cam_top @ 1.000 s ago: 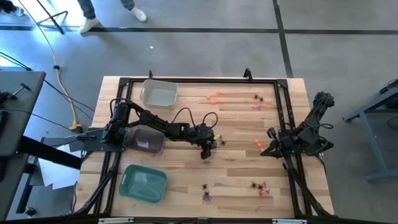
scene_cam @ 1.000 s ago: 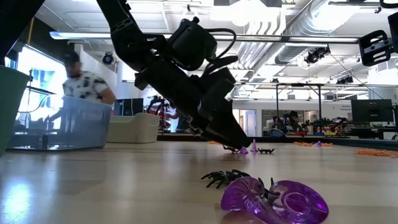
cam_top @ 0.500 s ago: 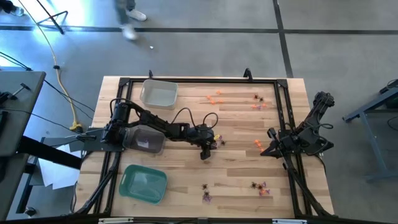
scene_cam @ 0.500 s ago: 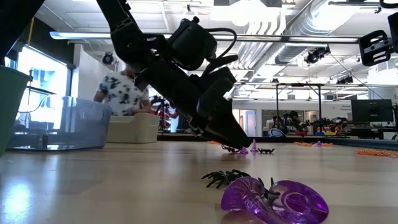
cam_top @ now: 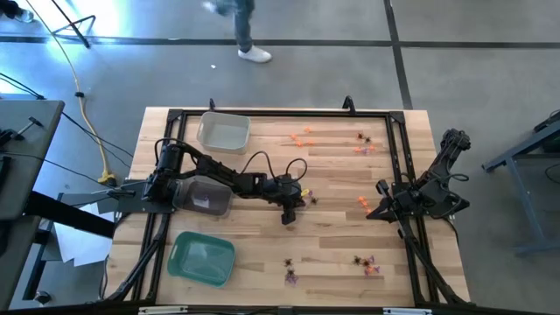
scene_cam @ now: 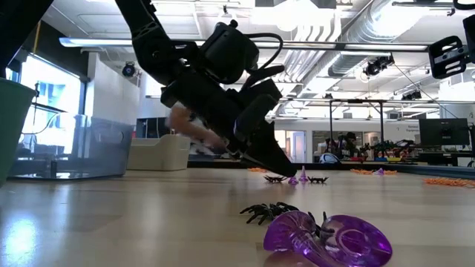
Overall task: Sort Halloween decoration
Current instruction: Put the center violet witch hat into the black bin
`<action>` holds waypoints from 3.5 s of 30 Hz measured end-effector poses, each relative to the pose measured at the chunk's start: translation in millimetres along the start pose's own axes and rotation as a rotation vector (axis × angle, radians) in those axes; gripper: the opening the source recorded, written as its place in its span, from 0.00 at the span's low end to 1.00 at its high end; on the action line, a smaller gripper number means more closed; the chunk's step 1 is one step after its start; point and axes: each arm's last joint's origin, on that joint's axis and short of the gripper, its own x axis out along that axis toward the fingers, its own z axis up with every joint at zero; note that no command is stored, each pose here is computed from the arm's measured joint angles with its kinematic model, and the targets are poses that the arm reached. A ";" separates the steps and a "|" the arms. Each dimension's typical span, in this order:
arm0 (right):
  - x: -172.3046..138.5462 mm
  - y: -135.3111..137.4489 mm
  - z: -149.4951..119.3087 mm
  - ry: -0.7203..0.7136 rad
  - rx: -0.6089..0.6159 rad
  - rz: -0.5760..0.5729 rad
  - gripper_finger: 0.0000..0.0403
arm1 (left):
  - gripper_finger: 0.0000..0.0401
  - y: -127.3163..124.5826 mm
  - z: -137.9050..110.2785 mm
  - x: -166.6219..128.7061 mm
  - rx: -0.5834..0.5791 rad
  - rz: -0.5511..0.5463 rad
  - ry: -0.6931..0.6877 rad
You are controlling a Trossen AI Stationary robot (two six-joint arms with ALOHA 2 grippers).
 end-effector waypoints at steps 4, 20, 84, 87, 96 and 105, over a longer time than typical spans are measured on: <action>0.0 0.0 0.0 0.000 0.000 0.000 0.00 | 0.01 0.0 0.5 -0.4 0.000 0.002 -0.002; 0.0 0.0 0.0 0.000 0.000 0.000 0.00 | 0.00 0.0 0.8 -0.4 -0.020 0.002 -0.006; 0.0 0.0 0.0 0.000 0.000 0.000 0.00 | 0.03 -71.8 -20.6 -277.1 -0.235 0.748 0.400; 0.0 0.0 0.0 0.000 0.000 0.000 0.00 | 0.05 -70.2 -33.9 -275.9 -0.278 0.785 0.384; 0.0 0.0 0.0 0.000 0.000 -0.001 0.00 | 0.13 -65.8 -49.6 -269.1 -0.316 0.823 0.364; 0.0 0.0 0.0 0.000 0.000 -0.001 0.00 | 0.12 -68.1 -30.1 -253.7 -0.220 0.730 0.209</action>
